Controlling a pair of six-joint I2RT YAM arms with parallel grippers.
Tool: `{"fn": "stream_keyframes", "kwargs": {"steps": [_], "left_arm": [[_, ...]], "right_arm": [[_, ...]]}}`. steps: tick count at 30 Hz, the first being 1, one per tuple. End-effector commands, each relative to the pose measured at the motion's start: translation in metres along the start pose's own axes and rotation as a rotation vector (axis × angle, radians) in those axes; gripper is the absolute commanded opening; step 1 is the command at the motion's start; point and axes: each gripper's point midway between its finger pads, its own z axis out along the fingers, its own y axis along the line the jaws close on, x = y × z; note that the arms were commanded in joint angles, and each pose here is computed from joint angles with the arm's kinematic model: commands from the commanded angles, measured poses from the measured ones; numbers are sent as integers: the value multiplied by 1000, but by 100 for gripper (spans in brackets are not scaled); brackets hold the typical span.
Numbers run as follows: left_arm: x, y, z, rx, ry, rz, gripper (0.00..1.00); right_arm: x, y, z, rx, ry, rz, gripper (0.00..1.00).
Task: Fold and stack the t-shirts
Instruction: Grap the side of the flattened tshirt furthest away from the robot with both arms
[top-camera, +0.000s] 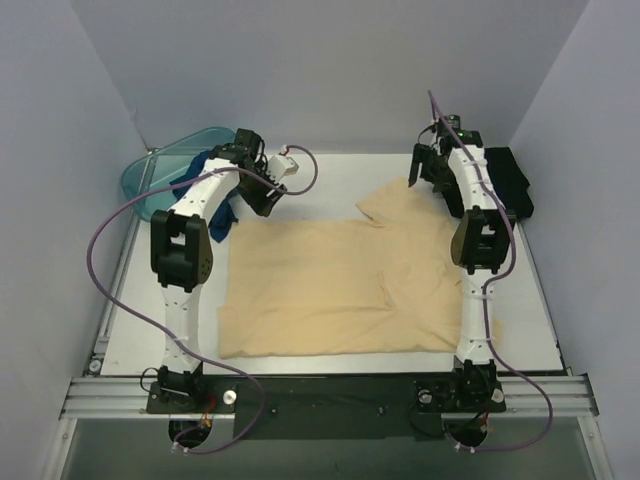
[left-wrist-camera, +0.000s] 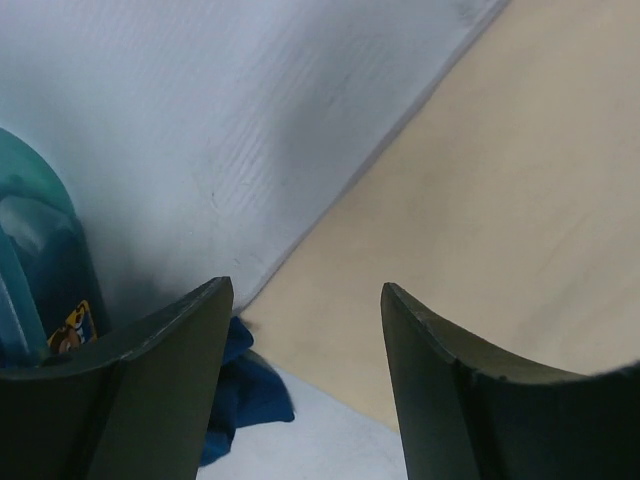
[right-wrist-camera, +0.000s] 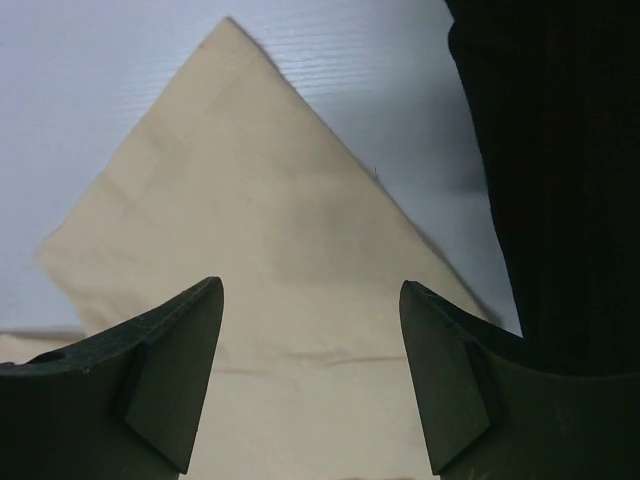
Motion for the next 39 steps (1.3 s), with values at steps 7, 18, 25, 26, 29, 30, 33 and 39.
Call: {"fn": "stream_keyframes", "kwargs": {"steps": [7, 18, 25, 26, 29, 30, 33, 39], "left_arm": [[16, 45, 41, -60, 64, -1, 75], [45, 35, 49, 71, 149, 124, 75], [40, 33, 44, 137, 117, 142, 75], [39, 33, 43, 144, 112, 145, 75], [32, 38, 35, 138, 84, 162, 74], [30, 39, 34, 138, 73, 167, 74], [21, 35, 24, 171, 32, 206, 69], [65, 27, 35, 249, 195, 299, 68]], "right_arm": [[3, -6, 57, 169, -2, -22, 72], [83, -43, 77, 324, 295, -265, 72], [100, -28, 81, 156, 358, -291, 15], [100, -28, 81, 154, 358, -292, 10], [95, -25, 72, 121, 345, -302, 0], [94, -23, 70, 100, 340, -296, 0], [72, -15, 52, 59, 260, -272, 0], [45, -2, 18, 0, 142, -249, 0]]}}
